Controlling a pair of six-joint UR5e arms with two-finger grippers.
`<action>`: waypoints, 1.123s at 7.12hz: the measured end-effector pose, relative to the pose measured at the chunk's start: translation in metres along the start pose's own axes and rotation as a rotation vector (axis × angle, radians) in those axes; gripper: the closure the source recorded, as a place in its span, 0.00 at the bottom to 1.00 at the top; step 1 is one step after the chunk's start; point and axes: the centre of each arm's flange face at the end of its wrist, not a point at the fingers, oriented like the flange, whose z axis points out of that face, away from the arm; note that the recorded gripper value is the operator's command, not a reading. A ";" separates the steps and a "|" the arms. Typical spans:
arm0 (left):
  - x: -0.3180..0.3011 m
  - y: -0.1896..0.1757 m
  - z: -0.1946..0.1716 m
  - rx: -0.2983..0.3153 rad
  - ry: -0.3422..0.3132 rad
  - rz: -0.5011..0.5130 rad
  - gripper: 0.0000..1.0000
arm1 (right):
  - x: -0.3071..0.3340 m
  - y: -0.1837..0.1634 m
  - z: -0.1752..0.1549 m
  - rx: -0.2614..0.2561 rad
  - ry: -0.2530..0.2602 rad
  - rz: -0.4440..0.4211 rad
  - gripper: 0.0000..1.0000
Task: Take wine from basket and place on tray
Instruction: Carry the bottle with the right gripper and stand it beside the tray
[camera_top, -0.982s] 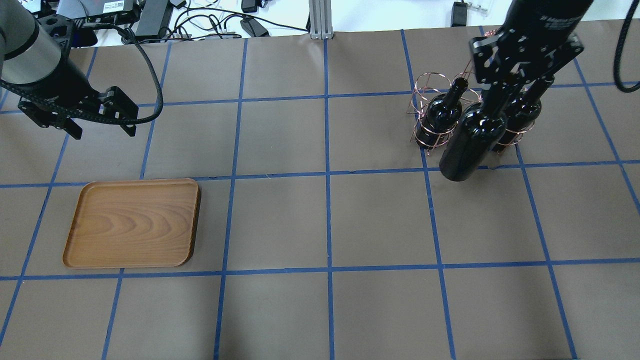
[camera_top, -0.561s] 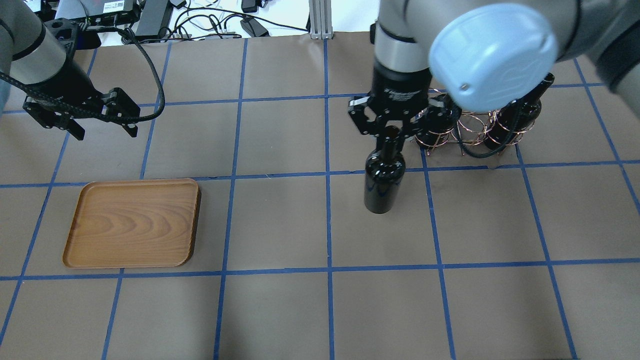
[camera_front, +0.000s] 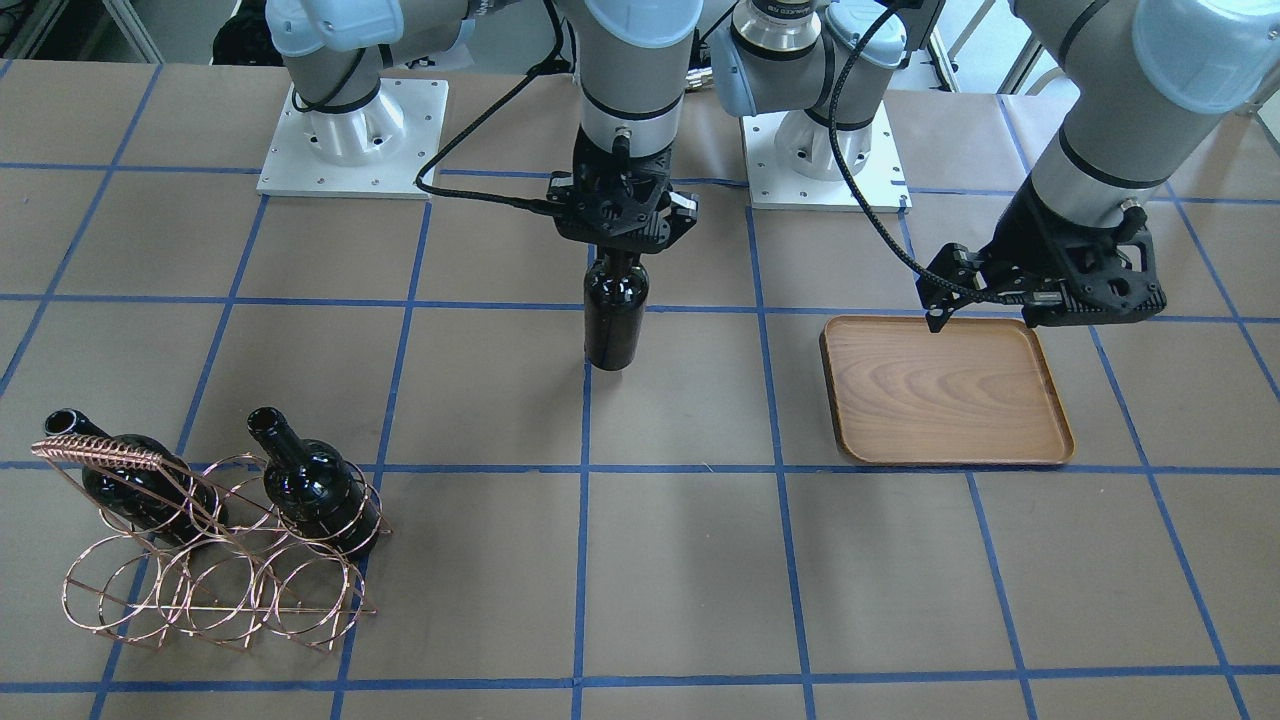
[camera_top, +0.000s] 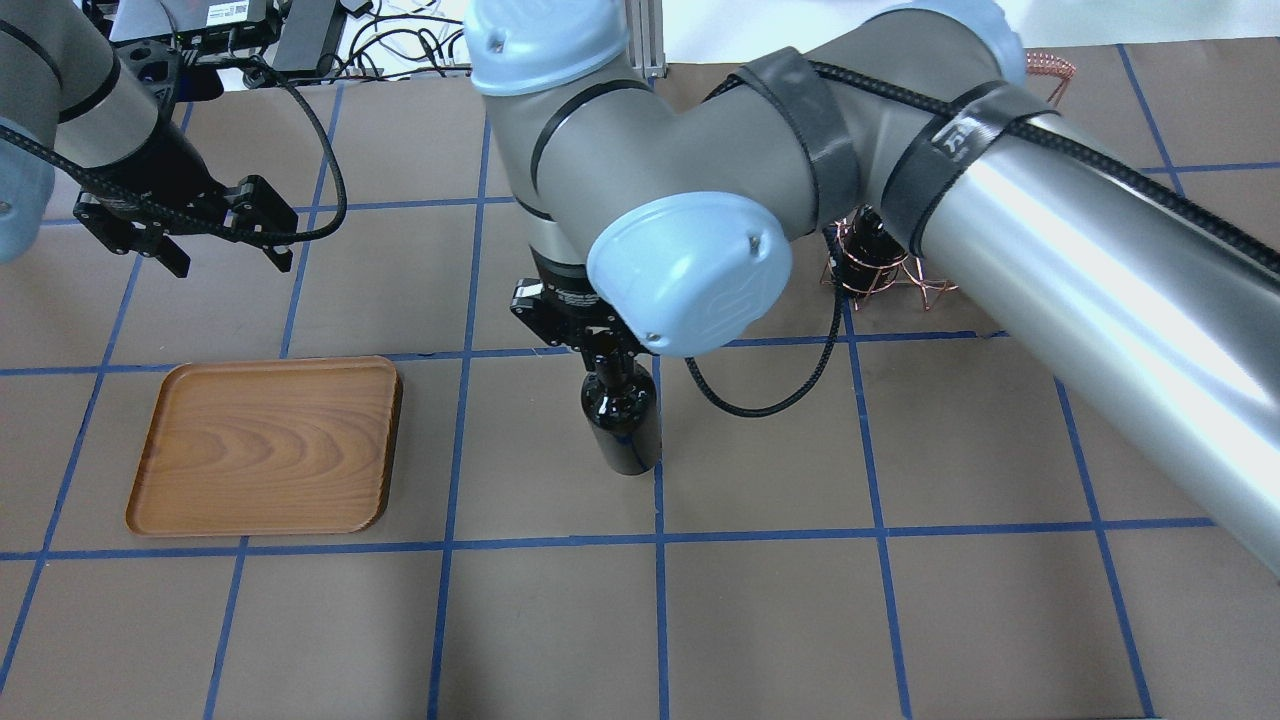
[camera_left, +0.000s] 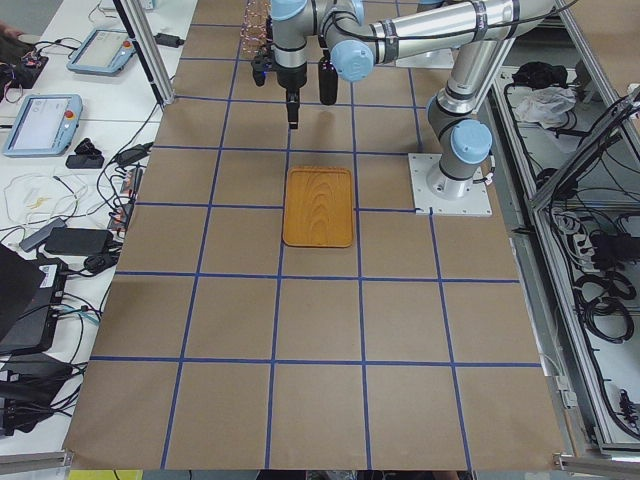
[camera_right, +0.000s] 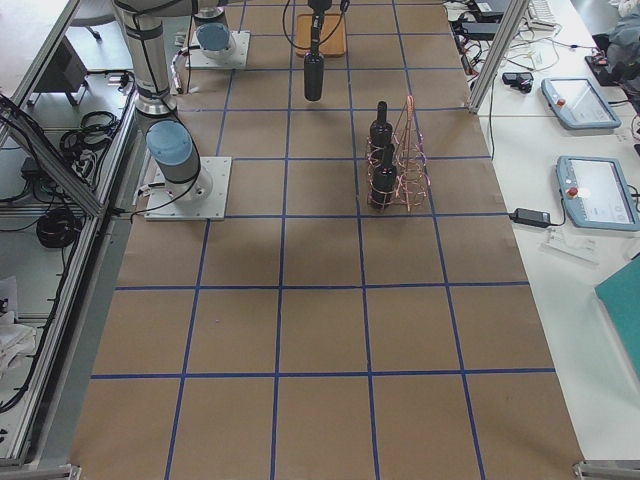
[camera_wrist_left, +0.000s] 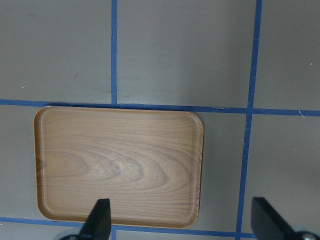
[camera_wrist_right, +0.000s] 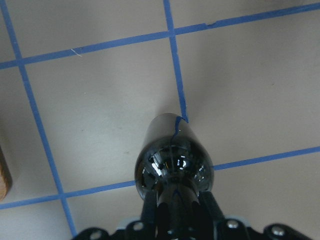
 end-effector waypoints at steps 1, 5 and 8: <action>0.000 0.000 -0.003 0.008 -0.007 0.007 0.00 | -0.020 0.013 0.003 -0.002 -0.013 0.008 0.93; -0.002 -0.014 0.003 0.064 -0.018 0.014 0.00 | -0.076 0.037 0.013 0.014 -0.095 -0.011 0.90; 0.010 -0.014 0.010 0.048 -0.015 0.001 0.00 | -0.091 0.044 0.019 0.019 -0.103 -0.022 0.01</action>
